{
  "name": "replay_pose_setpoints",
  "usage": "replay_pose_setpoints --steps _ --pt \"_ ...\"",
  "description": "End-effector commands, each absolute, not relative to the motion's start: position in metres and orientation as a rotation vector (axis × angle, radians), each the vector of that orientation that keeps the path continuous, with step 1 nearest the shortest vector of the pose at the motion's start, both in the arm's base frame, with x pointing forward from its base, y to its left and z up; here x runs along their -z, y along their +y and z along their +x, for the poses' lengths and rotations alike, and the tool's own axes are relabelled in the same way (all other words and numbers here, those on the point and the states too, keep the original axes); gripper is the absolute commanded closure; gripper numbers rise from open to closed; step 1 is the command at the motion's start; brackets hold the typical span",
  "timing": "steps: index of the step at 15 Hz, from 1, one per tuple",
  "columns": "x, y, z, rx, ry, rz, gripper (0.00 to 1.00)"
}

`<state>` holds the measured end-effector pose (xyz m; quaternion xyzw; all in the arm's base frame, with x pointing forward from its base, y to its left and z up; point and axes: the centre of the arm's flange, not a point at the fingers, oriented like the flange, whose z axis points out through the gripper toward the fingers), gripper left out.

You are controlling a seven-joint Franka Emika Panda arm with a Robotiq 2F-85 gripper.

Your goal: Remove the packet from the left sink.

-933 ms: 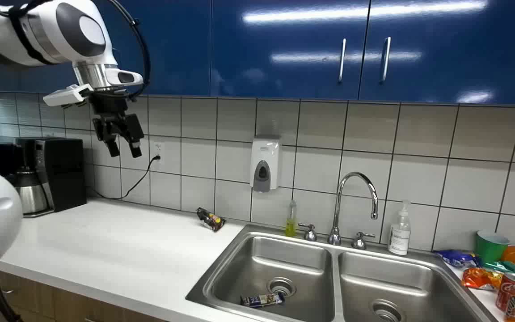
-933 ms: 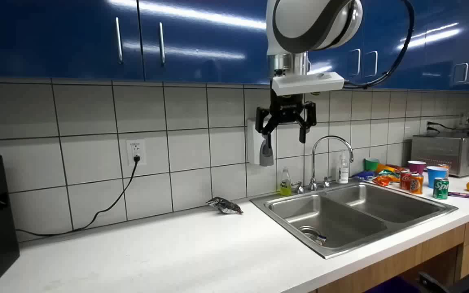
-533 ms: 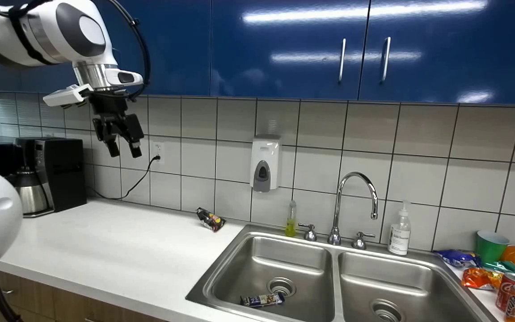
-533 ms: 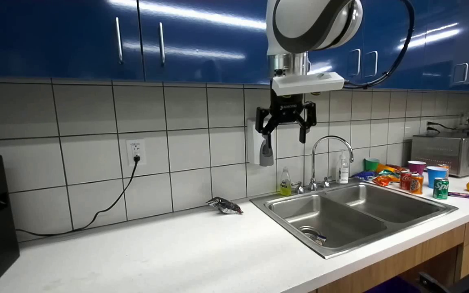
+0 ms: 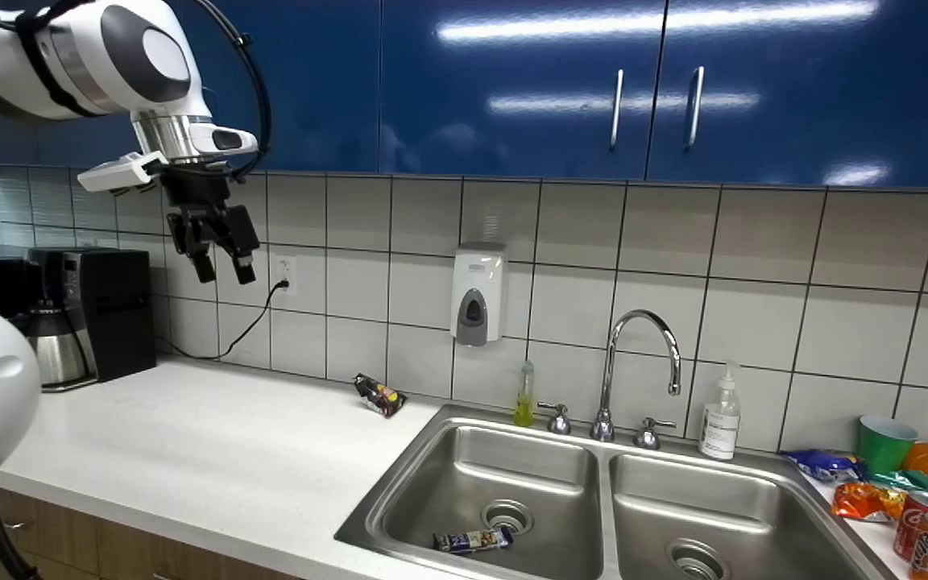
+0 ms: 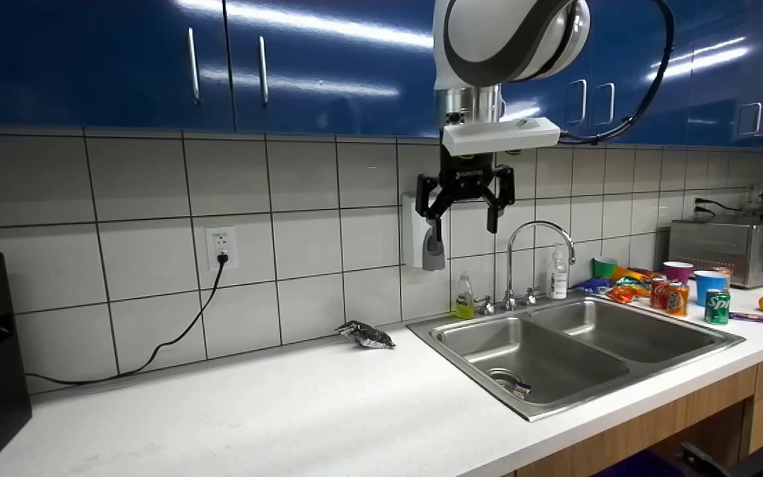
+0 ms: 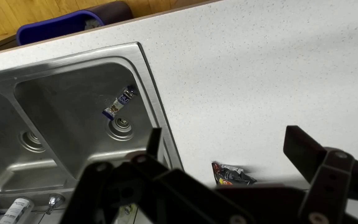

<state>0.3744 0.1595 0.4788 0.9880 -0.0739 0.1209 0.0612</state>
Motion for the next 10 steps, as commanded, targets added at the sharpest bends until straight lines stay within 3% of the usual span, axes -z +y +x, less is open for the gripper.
replay_pose_setpoints --steps 1,10 --pt "-0.474 0.159 0.378 -0.367 -0.229 2.988 0.00" --pt "-0.418 0.113 0.415 -0.306 -0.375 3.002 0.00"
